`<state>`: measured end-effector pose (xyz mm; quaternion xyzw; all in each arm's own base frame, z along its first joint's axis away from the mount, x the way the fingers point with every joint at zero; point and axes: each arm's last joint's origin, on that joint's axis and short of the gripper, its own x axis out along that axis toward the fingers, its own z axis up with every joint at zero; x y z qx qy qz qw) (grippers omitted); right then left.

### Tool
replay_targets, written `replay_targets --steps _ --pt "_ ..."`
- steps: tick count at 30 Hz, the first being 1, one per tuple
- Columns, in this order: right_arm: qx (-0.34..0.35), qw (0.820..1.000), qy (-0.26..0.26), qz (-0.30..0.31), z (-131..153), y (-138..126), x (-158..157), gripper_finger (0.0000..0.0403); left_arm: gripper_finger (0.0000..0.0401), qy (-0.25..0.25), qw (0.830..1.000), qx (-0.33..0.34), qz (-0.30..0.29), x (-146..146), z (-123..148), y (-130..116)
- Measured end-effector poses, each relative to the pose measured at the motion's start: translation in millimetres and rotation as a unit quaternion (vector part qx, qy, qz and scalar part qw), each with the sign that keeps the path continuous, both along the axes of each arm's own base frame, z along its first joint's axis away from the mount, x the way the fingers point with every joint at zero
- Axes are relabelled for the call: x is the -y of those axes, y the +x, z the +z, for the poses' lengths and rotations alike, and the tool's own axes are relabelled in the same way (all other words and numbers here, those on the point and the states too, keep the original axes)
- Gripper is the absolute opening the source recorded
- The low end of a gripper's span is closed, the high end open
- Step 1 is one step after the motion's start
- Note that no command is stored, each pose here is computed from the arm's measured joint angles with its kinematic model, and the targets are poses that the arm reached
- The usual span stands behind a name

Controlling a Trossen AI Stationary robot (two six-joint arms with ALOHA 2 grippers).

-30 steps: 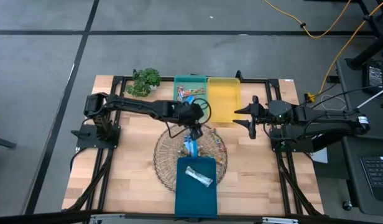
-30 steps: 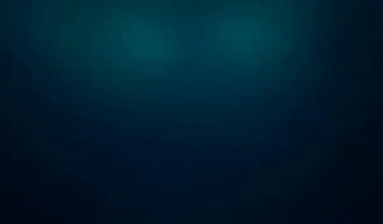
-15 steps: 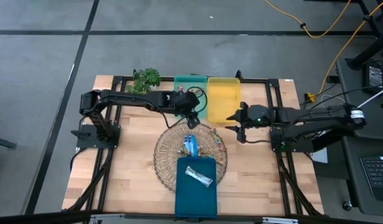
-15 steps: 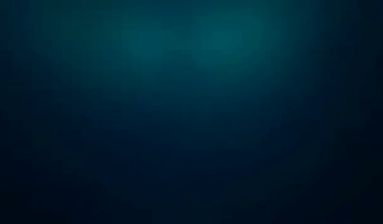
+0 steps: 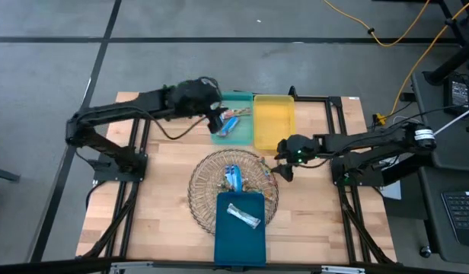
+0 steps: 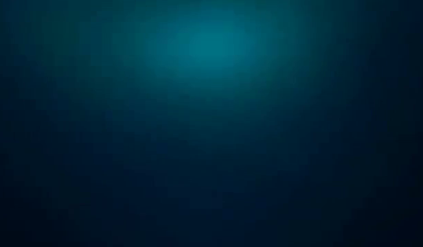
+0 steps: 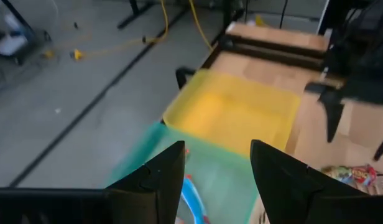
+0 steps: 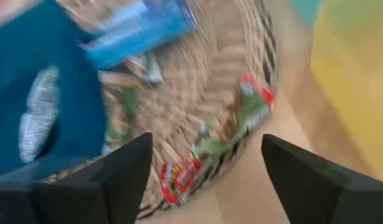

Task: Pick and place Granola Bars by type
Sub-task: Put the red granola bar into the green container

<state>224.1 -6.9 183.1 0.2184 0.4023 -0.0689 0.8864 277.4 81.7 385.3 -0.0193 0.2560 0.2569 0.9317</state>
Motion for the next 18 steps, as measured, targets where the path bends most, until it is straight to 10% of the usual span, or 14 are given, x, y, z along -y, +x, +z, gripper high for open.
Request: replay_targets --steps 18 --pt "-0.093 0.988 0.085 -0.091 -44 32 0 0.0327 0.0171 -0.007 0.999 -0.001 -0.044 -3 2 -21"
